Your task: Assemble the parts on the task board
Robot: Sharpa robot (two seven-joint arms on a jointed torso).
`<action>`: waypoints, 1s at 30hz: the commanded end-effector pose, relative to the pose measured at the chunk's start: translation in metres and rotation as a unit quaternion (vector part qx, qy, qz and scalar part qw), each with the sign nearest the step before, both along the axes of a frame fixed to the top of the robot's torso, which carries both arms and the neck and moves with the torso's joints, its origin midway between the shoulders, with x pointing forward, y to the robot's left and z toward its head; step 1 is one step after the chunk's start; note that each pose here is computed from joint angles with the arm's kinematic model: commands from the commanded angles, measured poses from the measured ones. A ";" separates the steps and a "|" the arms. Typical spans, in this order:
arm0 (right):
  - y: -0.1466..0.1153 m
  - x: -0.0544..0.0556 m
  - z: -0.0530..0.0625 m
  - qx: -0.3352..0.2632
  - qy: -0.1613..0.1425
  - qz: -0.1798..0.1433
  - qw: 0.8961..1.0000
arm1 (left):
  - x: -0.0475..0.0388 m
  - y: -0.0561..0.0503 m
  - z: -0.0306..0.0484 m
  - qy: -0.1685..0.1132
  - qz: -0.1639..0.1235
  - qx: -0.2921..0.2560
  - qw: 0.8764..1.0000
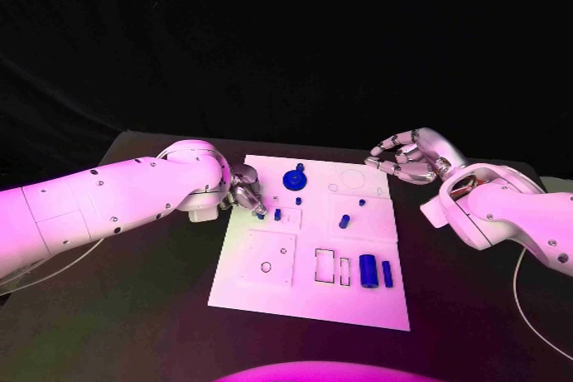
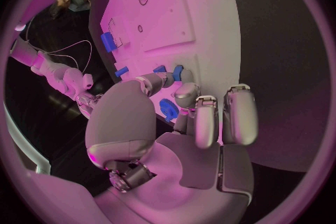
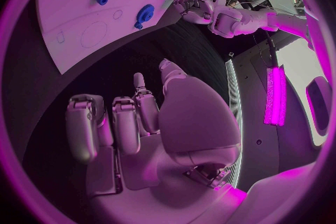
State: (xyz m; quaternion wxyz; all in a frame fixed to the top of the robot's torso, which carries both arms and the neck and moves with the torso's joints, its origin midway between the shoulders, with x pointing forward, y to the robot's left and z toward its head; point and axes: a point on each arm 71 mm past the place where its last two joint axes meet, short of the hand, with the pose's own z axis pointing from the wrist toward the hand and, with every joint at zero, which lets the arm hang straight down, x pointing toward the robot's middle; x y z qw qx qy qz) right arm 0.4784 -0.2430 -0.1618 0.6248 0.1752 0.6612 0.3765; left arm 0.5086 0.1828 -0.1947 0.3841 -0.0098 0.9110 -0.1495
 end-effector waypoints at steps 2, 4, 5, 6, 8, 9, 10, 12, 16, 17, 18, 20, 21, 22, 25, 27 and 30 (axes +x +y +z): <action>0.001 0.000 0.000 -0.002 -0.001 0.007 1.000 | -0.0015 -0.004 -0.0038 0.012 -0.006 -0.003 1.000; 0.001 0.000 0.000 -0.002 -0.001 0.007 1.000 | -0.0009 -0.004 -0.0040 0.013 -0.005 -0.003 1.000; 0.001 0.000 0.000 -0.002 -0.001 0.007 1.000 | -0.0007 -0.004 -0.0041 0.013 -0.005 -0.003 1.000; 0.001 0.000 0.000 -0.002 -0.001 0.007 1.000 | -0.0006 -0.004 -0.0042 0.013 -0.005 -0.003 1.000; 0.001 0.000 0.000 -0.002 -0.001 0.007 1.000 | -0.0003 -0.003 -0.0045 0.015 -0.005 -0.001 1.000; 0.001 0.000 0.000 -0.002 0.000 0.007 1.000 | -0.0002 -0.003 -0.0047 0.015 -0.006 -0.001 1.000; 0.001 0.000 0.000 -0.002 -0.001 0.007 1.000 | -0.0002 -0.003 -0.0048 0.016 -0.006 0.000 1.000; 0.001 0.000 0.000 -0.002 -0.001 0.008 1.000 | 0.0000 -0.003 -0.0051 0.018 -0.006 0.002 1.000; 0.001 -0.001 0.000 -0.001 -0.001 0.008 1.000 | 0.0004 -0.002 -0.0055 0.019 -0.006 0.004 1.000; 0.001 -0.001 0.000 -0.001 -0.002 0.008 1.000 | 0.0005 -0.001 -0.0057 0.020 -0.006 0.005 1.000; 0.001 -0.001 0.000 -0.001 -0.002 0.008 1.000 | 0.0007 -0.001 -0.0058 0.020 -0.006 0.005 1.000; 0.001 -0.001 0.000 -0.001 -0.002 0.008 1.000 | 0.0010 -0.001 -0.0061 0.021 -0.006 0.007 1.000; 0.001 -0.001 0.000 -0.001 -0.002 0.008 1.000 | 0.0012 0.000 -0.0063 0.021 -0.006 0.007 1.000; 0.001 -0.001 0.000 -0.001 -0.002 0.008 1.000 | 0.0013 0.000 -0.0064 0.021 -0.006 0.008 1.000; 0.000 -0.001 0.000 -0.001 -0.002 0.008 1.000 | 0.0019 0.001 -0.0067 0.021 -0.005 0.010 1.000; 0.000 -0.001 0.000 0.000 -0.002 0.008 1.000 | 0.0024 0.002 -0.0069 0.020 -0.004 0.011 1.000; 0.000 -0.001 0.000 0.000 -0.002 0.008 1.000 | 0.0030 0.003 -0.0069 0.018 -0.002 0.011 1.000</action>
